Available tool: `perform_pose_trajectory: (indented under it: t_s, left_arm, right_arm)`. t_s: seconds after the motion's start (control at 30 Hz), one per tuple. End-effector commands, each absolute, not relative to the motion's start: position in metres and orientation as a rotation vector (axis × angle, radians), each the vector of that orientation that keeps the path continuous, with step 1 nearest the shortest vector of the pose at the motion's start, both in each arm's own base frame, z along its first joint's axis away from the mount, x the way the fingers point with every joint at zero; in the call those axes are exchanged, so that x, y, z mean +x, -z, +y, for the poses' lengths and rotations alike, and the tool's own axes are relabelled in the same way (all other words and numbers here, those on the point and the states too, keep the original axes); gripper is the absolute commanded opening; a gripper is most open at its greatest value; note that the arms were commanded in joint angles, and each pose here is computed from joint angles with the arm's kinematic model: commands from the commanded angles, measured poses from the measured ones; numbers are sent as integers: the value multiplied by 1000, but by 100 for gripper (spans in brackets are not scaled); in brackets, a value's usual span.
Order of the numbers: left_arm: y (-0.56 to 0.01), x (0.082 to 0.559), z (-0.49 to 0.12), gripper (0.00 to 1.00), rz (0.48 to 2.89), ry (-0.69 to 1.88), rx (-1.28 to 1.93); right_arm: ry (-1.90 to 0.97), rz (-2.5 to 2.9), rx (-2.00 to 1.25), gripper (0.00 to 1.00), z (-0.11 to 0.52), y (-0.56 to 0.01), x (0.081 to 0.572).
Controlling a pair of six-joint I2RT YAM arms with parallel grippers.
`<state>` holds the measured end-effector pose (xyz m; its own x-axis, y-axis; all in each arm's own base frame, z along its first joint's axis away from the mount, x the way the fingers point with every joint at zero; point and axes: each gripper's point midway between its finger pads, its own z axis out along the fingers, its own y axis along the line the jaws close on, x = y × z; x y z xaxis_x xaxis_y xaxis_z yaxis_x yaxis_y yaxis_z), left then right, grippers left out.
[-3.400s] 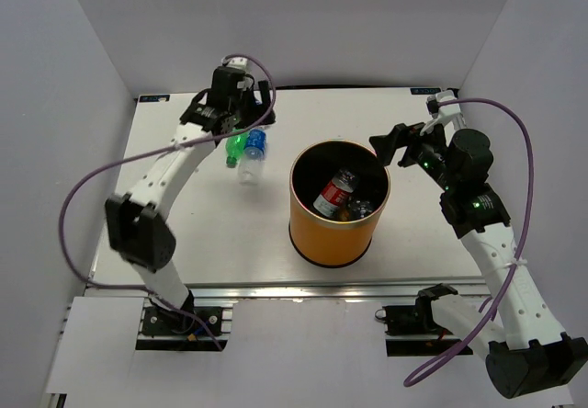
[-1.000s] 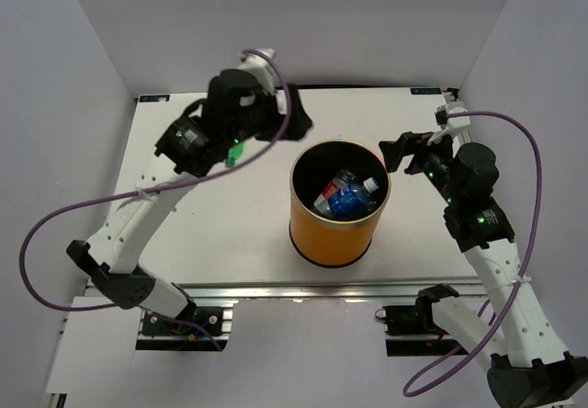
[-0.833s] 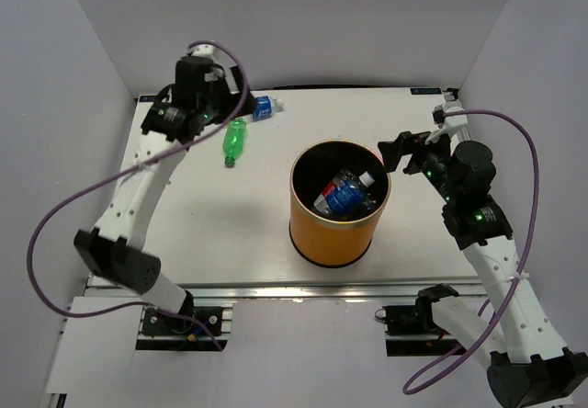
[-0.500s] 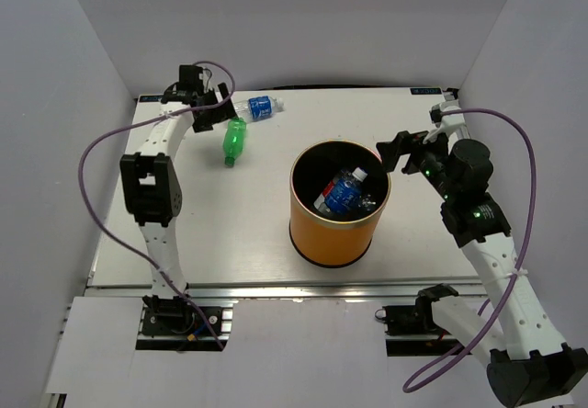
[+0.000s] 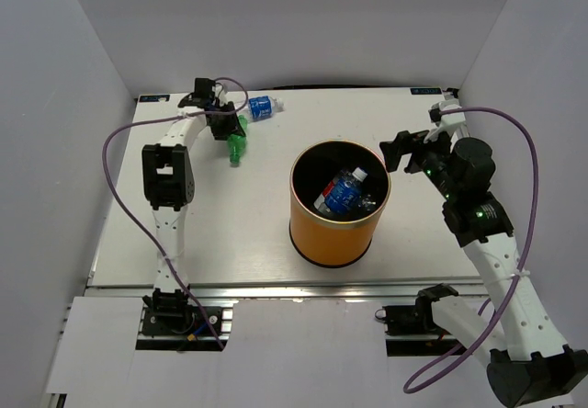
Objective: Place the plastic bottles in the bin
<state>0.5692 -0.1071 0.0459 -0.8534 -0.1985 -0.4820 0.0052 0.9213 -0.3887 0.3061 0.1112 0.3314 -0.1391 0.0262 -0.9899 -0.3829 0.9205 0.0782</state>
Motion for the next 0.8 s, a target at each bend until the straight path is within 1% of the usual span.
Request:
perform_pose_trajectory:
  t_s: [0.0,0.03,0.13,0.17,0.2,0.23,0.27,0.3,0.33,0.37,0.4,0.43,0.47,0.5,0.53,0.57,0.6,0.63,0.67,0.7,0.73,0.77]
  left_arm:
    - [-109,580,-121,21,2442,613,-117]
    - [-134,579,-121,18,2409,615,-106]
    - [-201,569,-127,16,2316,648,-89]
    - [-253,557,-128,16,2223,653,-59]
    - [-283,551,-132,16,2148,658,-31]
    - [-295,536,-146,16,2123,697,27]
    - [-361,515,-153,16,1955,712,87]
    - [-381,496,-174,16,1902,750,141]
    - [-379,478,-189,16,1897,794,177]
    - [-395,461,-204,16,1848,817,224]
    - [-427,433,-215,17,1767,837,281]
    - [-429,409,-246,20,1751,860,372]
    - [-434,392,-260,22,1737,869,408]
    - [-448,356,-285,23,1693,910,486]
    - [-457,339,-294,24,1659,926,532]
    - [-447,328,-303,25,1679,948,561]
    - [-452,308,-313,26,1661,982,596]
    - [-450,310,-311,29,1674,955,560]
    - [-443,303,-316,32,1691,979,588]
    - [-439,297,-321,36,1697,995,614]
    - [-436,294,-323,44,1706,1003,627]
    - [-430,289,-327,73,1725,1026,643]
  right_arm:
    - [-316,1594,-268,89,103,-361,305]
    - [-321,1589,-272,89,104,-363,304]
    - [-325,1570,-274,89,103,-366,300]
    - [-328,1562,-271,90,103,-368,299]
    - [-330,1560,-271,89,104,-367,298]
    - [-330,1561,-266,89,103,-366,299]
    - [-338,1565,-256,89,104,-363,299]
    - [-343,1569,-249,90,104,-362,300]
    - [-349,1571,-243,89,104,-361,300]
    - [-354,1575,-236,89,105,-361,301]
    - [-365,1587,-227,89,106,-358,303]
    - [-372,1590,-219,89,106,-358,304]
    - [-375,1597,-216,89,107,-357,305]
    - [-384,1600,-210,89,108,-356,305]
    - [-387,1606,-202,89,108,-355,306]
    - [-389,1608,-195,90,107,-355,306]
    - [-391,1616,-183,89,107,-353,307]
    - [-392,1621,-177,89,107,-352,307]
    - [-392,1620,-174,89,106,-352,306]
    - [-389,1623,-172,89,106,-352,306]
    - [-389,1620,-172,89,106,-352,305]
    - [-387,1615,-172,89,105,-353,304]
